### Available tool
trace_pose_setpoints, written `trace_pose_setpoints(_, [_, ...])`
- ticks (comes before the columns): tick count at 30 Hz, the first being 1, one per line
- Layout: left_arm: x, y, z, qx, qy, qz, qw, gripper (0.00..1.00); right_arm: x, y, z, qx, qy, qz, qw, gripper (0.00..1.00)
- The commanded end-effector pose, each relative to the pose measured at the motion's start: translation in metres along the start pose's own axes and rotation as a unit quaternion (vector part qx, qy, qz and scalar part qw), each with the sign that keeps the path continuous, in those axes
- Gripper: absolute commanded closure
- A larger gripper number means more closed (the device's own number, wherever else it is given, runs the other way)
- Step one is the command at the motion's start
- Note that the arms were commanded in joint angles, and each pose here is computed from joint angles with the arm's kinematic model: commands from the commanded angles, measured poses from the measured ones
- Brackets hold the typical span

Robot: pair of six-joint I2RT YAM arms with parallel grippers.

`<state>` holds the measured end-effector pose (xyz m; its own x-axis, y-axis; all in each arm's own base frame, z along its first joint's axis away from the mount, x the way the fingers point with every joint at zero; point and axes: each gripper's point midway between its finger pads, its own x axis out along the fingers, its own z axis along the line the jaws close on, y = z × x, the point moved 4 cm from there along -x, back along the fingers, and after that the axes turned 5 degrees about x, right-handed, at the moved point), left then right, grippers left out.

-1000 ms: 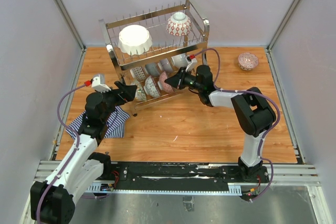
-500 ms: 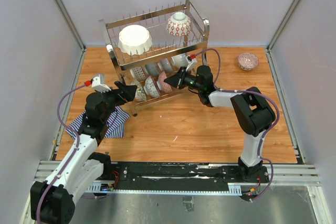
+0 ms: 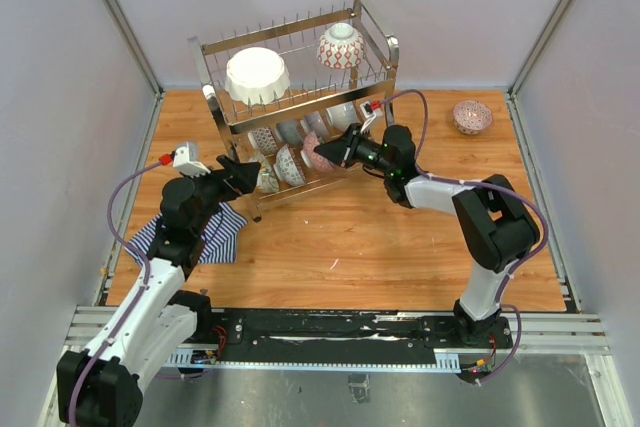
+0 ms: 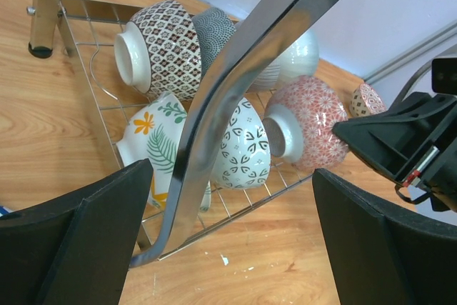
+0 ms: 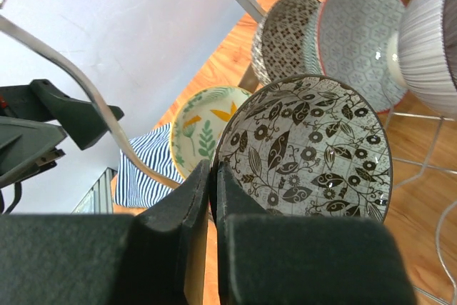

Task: Unload the bowls from the dish rack
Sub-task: Pick up the bowl from the dish rack, then place the bowl with the bowl.

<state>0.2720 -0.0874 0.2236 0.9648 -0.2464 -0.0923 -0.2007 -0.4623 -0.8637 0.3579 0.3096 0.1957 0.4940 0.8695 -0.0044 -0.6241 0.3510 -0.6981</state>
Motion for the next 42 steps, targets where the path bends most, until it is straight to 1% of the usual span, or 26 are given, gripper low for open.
trace_pose_setpoints(1, [-0.004,-0.001,-0.001,0.003,0.002,-0.005,1.0,0.0,-0.004,-0.024,0.039,-0.038,-0.06,-0.044,0.997,0.99])
trace_pose_setpoints(8, [-0.007,-0.004,-0.002,0.003,0.0,-0.01,1.0,0.0,-0.013,-0.023,0.045,-0.039,-0.061,-0.049,0.996,0.99])
trace_pose_setpoints(15, [-0.012,-0.007,-0.004,-0.006,-0.003,-0.013,1.0,0.0,-0.034,-0.018,0.059,-0.057,-0.048,-0.057,0.996,0.99])
trace_pose_setpoints(21, [-0.019,-0.009,-0.005,-0.013,-0.005,-0.015,1.0,0.0,-0.066,-0.019,0.071,-0.092,0.012,-0.076,0.993,0.99])
trace_pose_setpoints(24, [-0.023,-0.01,-0.005,-0.014,-0.006,-0.015,1.0,0.0,-0.088,-0.018,0.07,-0.104,0.067,-0.087,0.989,0.99])
trace_pose_setpoints(29, [-0.025,-0.009,-0.004,-0.014,-0.009,-0.018,1.0,0.0,-0.124,-0.024,0.068,-0.117,0.152,-0.113,0.975,0.99])
trace_pose_setpoints(36, [-0.025,-0.006,-0.005,-0.02,0.001,-0.014,1.0,0.0,-0.165,-0.031,0.055,-0.125,0.269,-0.137,0.945,0.99])
trace_pose_setpoints(38, [-0.025,-0.006,-0.005,-0.02,0.002,-0.014,1.0,0.0,-0.176,-0.036,0.054,-0.133,0.299,-0.142,0.934,0.99])
trace_pose_setpoints(42, [-0.026,-0.006,-0.005,-0.017,0.002,-0.015,1.0,0.0,-0.2,-0.049,0.048,-0.155,0.363,-0.168,0.903,0.99])
